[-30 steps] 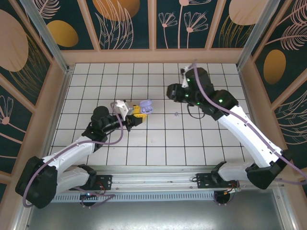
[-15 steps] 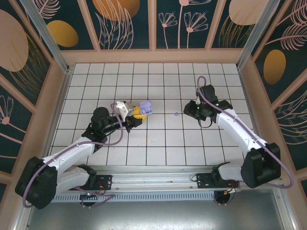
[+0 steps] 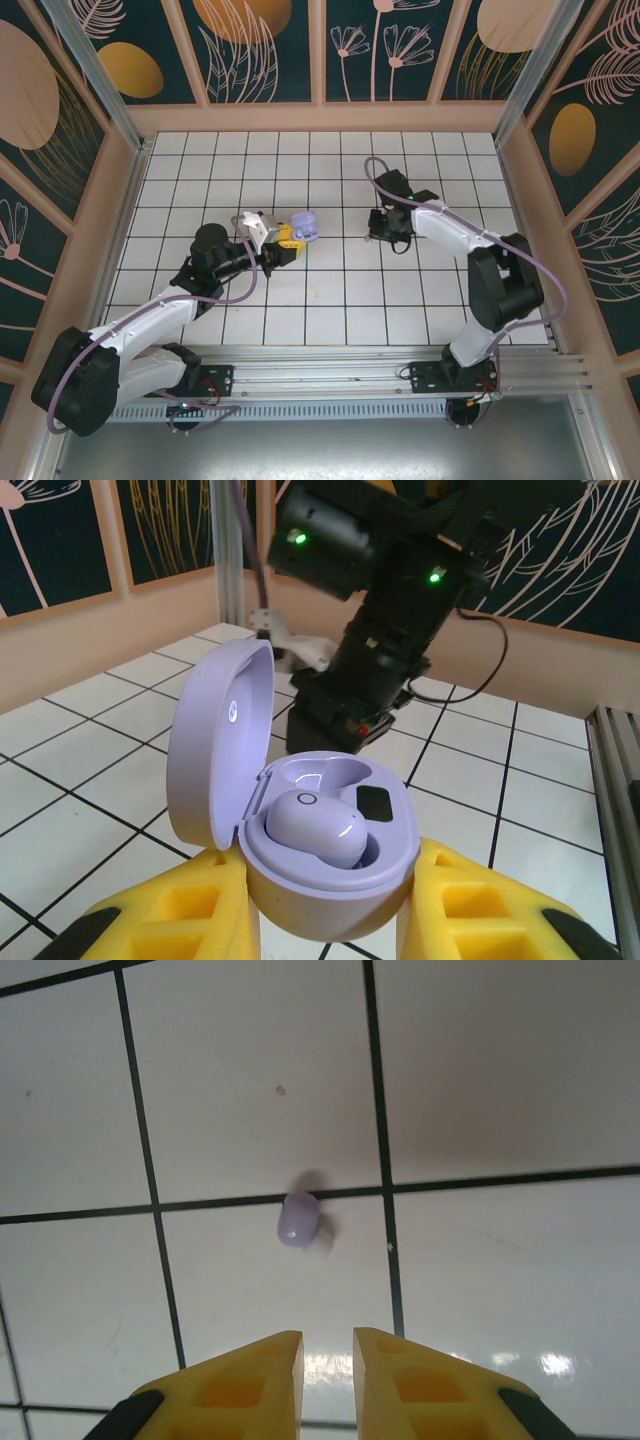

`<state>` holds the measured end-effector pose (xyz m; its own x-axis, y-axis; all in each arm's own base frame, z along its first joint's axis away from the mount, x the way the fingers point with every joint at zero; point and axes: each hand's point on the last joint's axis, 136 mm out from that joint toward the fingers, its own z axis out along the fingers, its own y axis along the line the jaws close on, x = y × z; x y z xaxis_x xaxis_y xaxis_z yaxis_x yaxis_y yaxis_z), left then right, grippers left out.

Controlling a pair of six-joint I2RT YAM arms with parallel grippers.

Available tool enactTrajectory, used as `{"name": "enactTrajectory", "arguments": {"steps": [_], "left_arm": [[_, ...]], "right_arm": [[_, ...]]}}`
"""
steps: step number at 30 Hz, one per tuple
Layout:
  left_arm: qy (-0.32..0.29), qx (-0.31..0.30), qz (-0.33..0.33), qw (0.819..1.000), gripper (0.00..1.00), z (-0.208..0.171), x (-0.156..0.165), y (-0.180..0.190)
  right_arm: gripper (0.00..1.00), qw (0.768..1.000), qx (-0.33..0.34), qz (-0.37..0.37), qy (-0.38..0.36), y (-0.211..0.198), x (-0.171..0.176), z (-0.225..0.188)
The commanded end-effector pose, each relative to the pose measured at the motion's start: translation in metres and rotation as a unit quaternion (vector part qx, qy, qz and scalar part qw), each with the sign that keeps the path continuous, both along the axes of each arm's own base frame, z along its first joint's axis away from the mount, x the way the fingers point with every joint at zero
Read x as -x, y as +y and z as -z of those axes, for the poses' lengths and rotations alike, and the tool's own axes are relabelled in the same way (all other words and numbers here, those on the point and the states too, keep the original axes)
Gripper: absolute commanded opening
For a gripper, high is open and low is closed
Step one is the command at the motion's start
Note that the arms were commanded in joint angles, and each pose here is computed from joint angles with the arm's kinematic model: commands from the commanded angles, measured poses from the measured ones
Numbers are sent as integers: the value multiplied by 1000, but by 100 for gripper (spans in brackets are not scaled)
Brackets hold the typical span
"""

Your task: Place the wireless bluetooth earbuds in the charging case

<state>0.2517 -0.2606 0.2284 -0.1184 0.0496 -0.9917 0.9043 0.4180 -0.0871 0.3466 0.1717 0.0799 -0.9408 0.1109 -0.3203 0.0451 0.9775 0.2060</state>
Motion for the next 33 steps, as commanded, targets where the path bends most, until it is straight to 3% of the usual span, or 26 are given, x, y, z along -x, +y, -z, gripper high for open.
{"name": "enactTrajectory", "arguments": {"steps": [1,15,33], "left_arm": [[-3,-3,6,1000,12,1,3,-2],[0,-12,13,1000,12,7,0,-5],[6,-20,18,1000,12,17,-4,-9]], "right_arm": [[20,997,66,-24,17,-3,-1,12],[22,994,93,-47,41,15,-18,40],[25,993,97,-51,53,23,-24,47]]}}
